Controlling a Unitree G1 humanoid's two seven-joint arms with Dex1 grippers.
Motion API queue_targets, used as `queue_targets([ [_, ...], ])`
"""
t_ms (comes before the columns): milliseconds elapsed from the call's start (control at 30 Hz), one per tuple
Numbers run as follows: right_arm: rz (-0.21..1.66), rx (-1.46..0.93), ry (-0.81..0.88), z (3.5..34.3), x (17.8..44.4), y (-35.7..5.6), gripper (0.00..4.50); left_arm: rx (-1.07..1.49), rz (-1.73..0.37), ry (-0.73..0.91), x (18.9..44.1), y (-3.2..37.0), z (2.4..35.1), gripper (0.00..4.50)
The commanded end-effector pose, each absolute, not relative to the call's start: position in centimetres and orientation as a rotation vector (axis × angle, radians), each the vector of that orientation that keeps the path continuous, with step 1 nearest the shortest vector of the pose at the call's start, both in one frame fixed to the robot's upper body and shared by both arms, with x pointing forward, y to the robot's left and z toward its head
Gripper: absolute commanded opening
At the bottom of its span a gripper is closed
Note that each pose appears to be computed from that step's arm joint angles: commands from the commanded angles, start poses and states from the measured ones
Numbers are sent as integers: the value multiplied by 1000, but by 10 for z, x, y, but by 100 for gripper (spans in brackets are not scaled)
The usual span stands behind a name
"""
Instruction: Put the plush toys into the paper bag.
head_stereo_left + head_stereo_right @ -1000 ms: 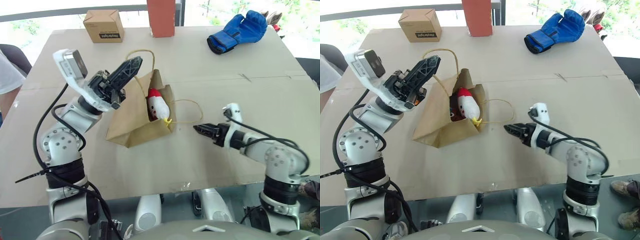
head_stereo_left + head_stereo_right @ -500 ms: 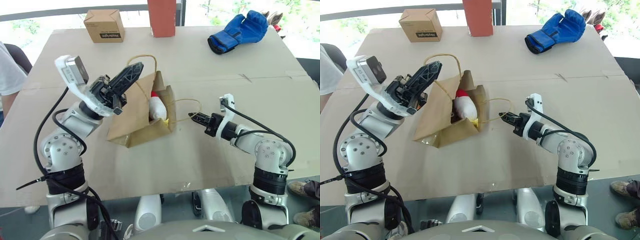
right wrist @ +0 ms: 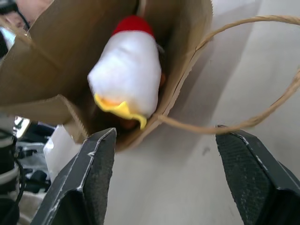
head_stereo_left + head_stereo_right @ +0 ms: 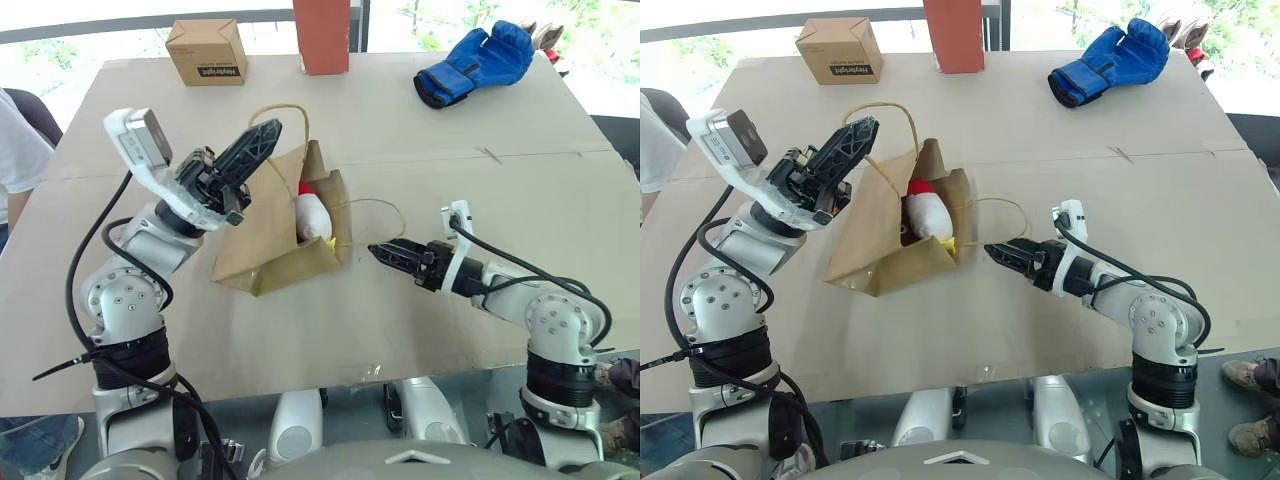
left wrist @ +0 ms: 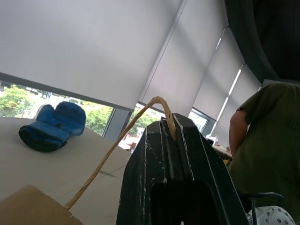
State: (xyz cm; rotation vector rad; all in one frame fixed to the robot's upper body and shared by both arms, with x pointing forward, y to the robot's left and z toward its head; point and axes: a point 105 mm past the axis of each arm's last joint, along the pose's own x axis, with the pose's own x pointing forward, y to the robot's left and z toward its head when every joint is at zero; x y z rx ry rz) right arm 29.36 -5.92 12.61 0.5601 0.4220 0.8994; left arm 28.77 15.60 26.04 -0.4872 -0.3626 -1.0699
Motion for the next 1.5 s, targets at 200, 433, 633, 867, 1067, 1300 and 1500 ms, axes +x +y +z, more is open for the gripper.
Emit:
queue_targets([
  [200, 865, 551, 250, 150, 315, -56, 143, -445, -1097, -404, 280, 151, 269, 0],
  [433, 1031, 606, 16, 216, 296, -53, 3, -462, -1044, -448, 288, 157, 277, 0],
  [633, 1225, 525, -210, 300, 260, -43, 3, -462, -1035, -496, 303, 176, 295, 0],
  [867, 1180, 370, -201, 311, 250, -37, 3, -196, -1020, -363, 344, 164, 280, 0],
  [1067, 972, 219, -32, 250, 278, -57, 56, -123, -1031, -222, 360, 138, 238, 34],
  [1300, 1027, 72, -24, 248, 247, -71, 305, -126, -1057, -219, 346, 160, 244, 321],
  [1500, 1035, -8, 78, 246, 217, -105, 305, -156, -1180, -82, 307, 174, 224, 444],
])
